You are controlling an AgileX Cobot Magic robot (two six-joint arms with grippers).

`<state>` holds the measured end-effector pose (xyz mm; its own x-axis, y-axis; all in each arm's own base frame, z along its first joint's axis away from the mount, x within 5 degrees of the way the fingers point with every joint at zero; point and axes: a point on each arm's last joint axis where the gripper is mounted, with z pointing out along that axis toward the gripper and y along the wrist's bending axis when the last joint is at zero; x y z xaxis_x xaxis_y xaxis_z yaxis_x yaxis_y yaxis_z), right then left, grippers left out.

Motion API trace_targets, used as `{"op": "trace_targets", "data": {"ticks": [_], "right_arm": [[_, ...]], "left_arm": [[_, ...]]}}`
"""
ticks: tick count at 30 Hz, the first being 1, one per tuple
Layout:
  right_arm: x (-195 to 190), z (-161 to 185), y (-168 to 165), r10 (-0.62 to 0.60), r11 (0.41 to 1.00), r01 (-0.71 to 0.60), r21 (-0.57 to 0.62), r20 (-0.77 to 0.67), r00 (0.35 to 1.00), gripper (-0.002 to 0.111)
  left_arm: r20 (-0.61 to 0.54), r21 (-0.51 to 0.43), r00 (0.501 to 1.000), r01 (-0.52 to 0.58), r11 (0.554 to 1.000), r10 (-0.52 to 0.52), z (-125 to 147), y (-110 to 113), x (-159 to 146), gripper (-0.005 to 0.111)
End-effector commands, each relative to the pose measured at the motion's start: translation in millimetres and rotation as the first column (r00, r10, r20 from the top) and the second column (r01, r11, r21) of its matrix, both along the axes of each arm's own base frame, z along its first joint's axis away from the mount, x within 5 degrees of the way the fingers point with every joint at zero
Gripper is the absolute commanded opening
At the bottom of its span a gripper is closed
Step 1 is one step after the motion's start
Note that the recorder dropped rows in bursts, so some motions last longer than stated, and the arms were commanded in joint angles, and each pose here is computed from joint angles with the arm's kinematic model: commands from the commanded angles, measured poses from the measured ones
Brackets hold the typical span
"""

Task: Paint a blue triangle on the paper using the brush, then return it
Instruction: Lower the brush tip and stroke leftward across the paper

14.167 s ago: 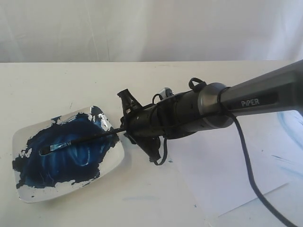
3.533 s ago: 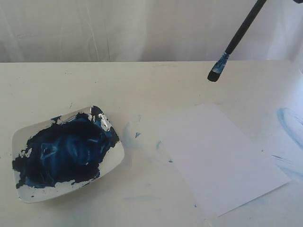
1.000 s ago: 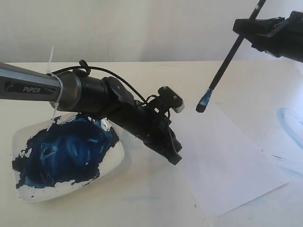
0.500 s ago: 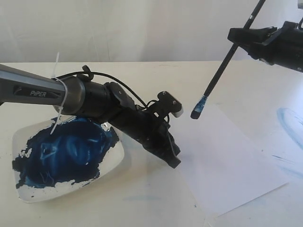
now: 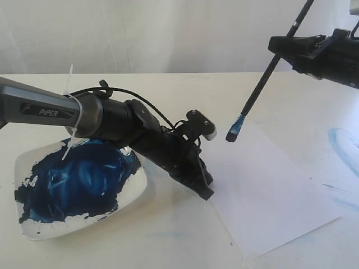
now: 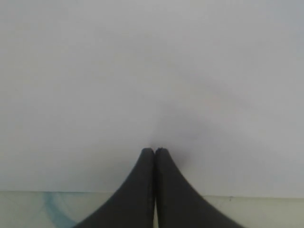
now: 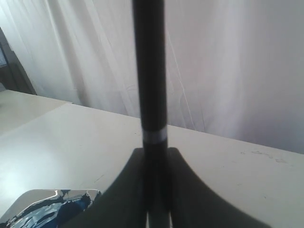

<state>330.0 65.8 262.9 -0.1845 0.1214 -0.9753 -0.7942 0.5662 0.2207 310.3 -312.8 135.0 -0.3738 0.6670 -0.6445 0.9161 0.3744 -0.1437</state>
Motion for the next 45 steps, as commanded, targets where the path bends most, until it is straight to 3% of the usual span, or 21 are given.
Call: {"op": "trace_targets", "data": {"ticks": [1,32,45], "right_arm": [[-1,1,0,0.008,1.000,-0.008,0.006,0.014,1.000,0.000],[-1,-3,0,0.007,0.999,-0.007,-0.043,0.000,1.000,0.000],[9,-34,2,0.051,0.999,-0.050,0.008,-0.054,0.997,0.000]], "left_arm": [[-0.024,0.001,1.000,0.007,1.000,-0.007,-5,-1,-2,0.000],[0.031,0.004,1.000,0.000,1.000,0.000,4,0,0,0.000],[0.029,0.002,1.000,-0.004,1.000,0.004,4,0,0,0.000]]}}
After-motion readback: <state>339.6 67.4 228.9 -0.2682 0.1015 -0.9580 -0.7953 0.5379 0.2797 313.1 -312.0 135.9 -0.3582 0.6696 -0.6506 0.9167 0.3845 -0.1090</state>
